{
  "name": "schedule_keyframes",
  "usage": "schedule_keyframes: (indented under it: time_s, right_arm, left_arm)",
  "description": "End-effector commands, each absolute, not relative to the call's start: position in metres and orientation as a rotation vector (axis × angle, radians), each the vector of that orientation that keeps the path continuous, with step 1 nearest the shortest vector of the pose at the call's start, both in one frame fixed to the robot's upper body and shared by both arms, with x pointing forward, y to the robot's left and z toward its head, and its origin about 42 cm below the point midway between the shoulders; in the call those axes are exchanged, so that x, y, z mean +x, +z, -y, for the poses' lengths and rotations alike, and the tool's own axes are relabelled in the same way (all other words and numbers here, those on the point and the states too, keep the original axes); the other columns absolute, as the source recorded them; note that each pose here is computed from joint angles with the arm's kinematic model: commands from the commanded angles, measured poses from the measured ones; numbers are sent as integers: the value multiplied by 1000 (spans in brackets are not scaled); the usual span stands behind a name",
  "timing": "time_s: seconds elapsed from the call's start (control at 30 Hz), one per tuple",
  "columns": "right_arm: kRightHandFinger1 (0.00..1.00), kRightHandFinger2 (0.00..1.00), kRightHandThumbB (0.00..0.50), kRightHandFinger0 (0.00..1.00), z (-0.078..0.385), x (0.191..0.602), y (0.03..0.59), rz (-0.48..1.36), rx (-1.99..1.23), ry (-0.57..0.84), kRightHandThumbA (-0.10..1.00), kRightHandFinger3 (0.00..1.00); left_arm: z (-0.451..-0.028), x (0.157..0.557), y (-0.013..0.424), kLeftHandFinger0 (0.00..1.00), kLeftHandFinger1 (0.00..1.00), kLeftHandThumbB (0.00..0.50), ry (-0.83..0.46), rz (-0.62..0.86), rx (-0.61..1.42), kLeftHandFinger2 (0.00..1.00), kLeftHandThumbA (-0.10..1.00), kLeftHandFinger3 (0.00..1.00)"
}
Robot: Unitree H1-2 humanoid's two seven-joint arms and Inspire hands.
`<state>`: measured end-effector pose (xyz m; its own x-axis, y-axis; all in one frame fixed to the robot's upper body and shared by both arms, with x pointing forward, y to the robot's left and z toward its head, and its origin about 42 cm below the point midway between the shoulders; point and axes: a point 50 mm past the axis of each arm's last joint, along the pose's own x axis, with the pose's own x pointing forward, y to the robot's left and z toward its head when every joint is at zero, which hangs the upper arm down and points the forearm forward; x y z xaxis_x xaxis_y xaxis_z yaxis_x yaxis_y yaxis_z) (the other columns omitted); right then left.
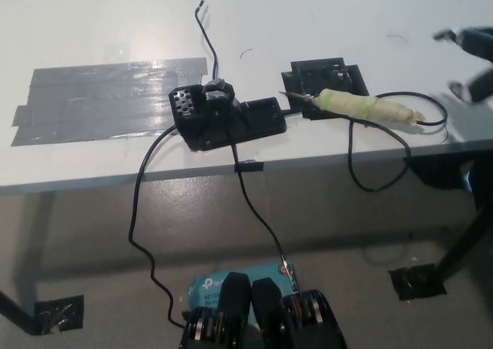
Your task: The robot uses its right hand to grab the soldering gun kept on the middle of the table and pulls it out of its base and keep it on the right side of the base
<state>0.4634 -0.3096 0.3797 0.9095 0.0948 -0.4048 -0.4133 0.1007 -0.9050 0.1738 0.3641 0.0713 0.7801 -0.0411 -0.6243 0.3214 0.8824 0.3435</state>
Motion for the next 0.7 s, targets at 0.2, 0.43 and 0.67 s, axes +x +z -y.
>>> schedule_keyframes:
  time_s: [0.2, 0.43, 0.67]
  right_arm:
    - [1000, 1000, 300, 1000, 370, 328, 352, 28, -870, 287, 302, 1000]
    - [1000, 1000, 148, 1000, 344, 246, 234, -44, -501, 143, 537, 1000]
    - [1000, 1000, 123, 1000, 315, 238, 143, -76, -370, 60, 623, 1000]
  left_arm:
    - [-374, 171, 73, 451, 525, 221, -215, -653, 477, 638, 602, 823]
    - [-371, 172, 73, 435, 540, 228, -203, -626, 459, 672, 622, 875]
    - [-370, 176, 76, 419, 525, 224, -166, -605, 433, 635, 586, 851]
